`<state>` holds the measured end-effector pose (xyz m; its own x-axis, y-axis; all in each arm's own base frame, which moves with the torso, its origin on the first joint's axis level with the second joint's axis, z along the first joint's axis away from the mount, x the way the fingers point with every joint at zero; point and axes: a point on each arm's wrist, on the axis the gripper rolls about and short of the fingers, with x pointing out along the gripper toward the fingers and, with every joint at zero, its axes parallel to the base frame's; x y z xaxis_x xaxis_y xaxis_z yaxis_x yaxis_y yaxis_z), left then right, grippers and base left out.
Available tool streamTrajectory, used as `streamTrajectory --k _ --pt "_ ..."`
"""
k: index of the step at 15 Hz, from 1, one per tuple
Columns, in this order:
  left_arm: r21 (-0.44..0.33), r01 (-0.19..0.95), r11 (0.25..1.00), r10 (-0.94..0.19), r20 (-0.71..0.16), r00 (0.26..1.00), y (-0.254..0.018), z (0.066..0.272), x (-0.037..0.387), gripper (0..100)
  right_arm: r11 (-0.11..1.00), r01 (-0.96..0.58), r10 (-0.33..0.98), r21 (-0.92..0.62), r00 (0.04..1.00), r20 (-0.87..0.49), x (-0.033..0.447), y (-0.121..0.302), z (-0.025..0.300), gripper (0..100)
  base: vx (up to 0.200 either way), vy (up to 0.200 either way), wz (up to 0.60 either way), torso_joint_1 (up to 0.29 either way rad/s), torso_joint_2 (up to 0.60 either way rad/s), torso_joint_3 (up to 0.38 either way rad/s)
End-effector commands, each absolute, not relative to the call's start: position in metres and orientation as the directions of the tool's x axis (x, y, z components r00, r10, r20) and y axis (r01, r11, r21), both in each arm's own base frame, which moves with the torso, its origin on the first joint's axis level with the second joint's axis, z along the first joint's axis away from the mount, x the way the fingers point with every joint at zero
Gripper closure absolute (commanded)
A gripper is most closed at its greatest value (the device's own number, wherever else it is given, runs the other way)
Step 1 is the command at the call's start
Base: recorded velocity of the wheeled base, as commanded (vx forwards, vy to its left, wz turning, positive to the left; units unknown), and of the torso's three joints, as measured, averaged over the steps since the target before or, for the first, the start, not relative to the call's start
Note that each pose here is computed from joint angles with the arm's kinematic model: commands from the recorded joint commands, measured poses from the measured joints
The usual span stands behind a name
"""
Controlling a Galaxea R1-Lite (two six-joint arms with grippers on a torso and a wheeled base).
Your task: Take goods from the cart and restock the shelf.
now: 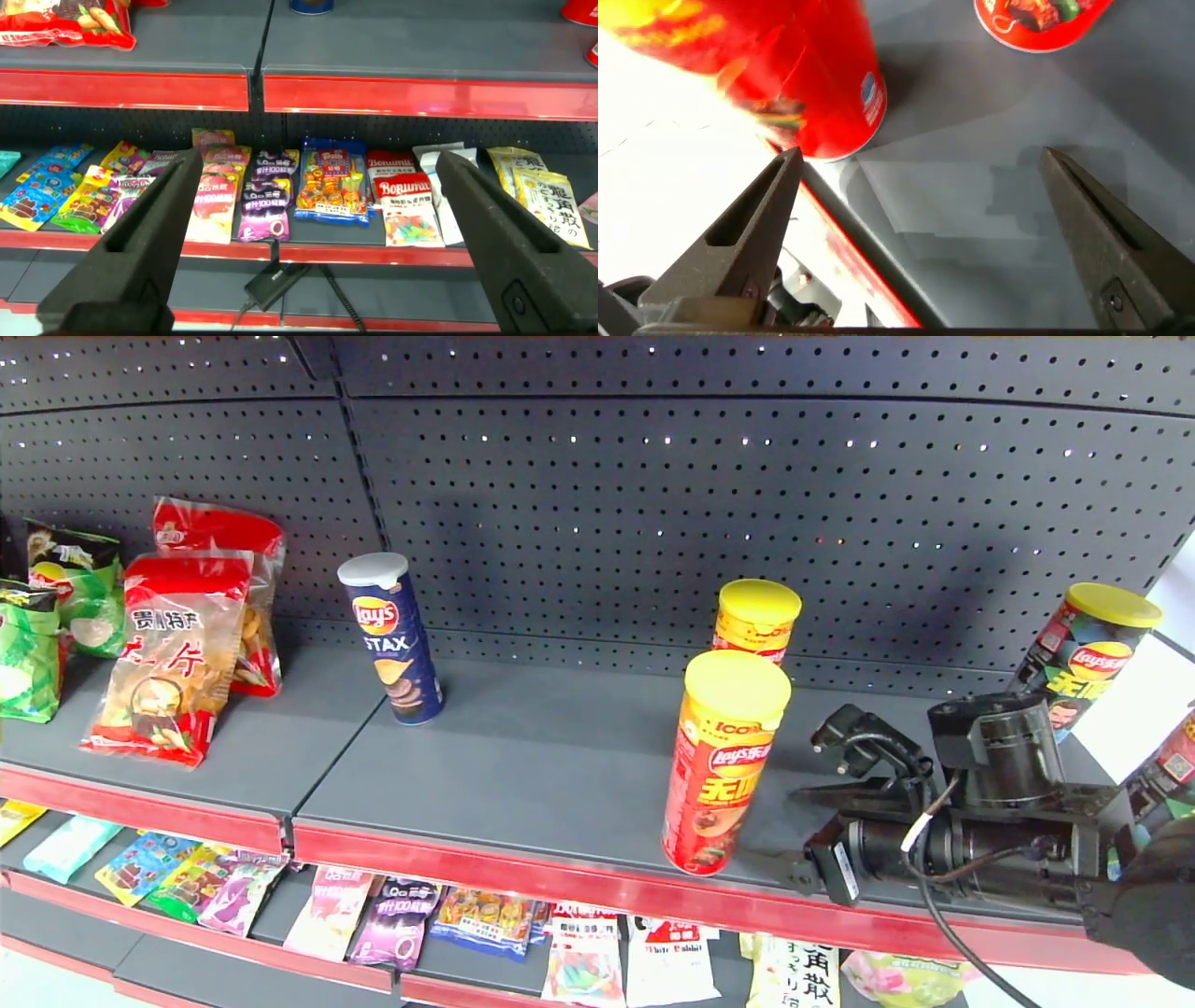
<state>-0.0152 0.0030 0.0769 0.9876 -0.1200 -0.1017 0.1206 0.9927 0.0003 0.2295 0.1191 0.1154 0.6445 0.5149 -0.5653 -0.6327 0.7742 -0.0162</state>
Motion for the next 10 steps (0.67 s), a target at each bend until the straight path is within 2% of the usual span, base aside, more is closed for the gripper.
streamTrajectory --k 1,4,6,7,10 --pt "0.000 0.121 0.993 -0.120 -0.104 0.987 0.003 0.077 -0.015 0 0.776 -0.630 0.521 -0.020 0.659 -0.542 0.219 0.113 0.123 0 0.000 0.000 0.00 0.000 0.00 0.000" --pt "0.000 0.121 0.993 -0.120 -0.104 0.987 0.003 0.077 -0.015 0 0.773 -0.633 0.546 -0.048 0.702 -0.457 0.209 0.103 0.147 0 0.000 0.000 0.00 0.000 0.00 0.000" --pt "0.000 0.121 0.993 -0.120 -0.104 0.987 0.003 0.077 -0.015 0 0.732 -0.677 0.595 -0.073 0.688 -0.415 0.205 0.098 0.156 0 0.000 0.000 0.00 0.000 0.00 0.000" --pt "0.000 0.121 0.993 -0.120 -0.104 0.987 0.003 0.077 -0.015 0 0.652 -0.756 0.683 -0.053 0.617 -0.391 0.204 0.095 0.158 0 0.000 0.000 0.00 0.000 0.00 0.000" --pt "0.000 0.119 0.993 -0.119 -0.104 0.987 0.003 0.077 -0.015 0 0.498 -0.867 0.813 -0.008 0.471 -0.342 0.208 0.088 0.158 0 0.000 0.000 0.00 0.000 0.00 0.000"
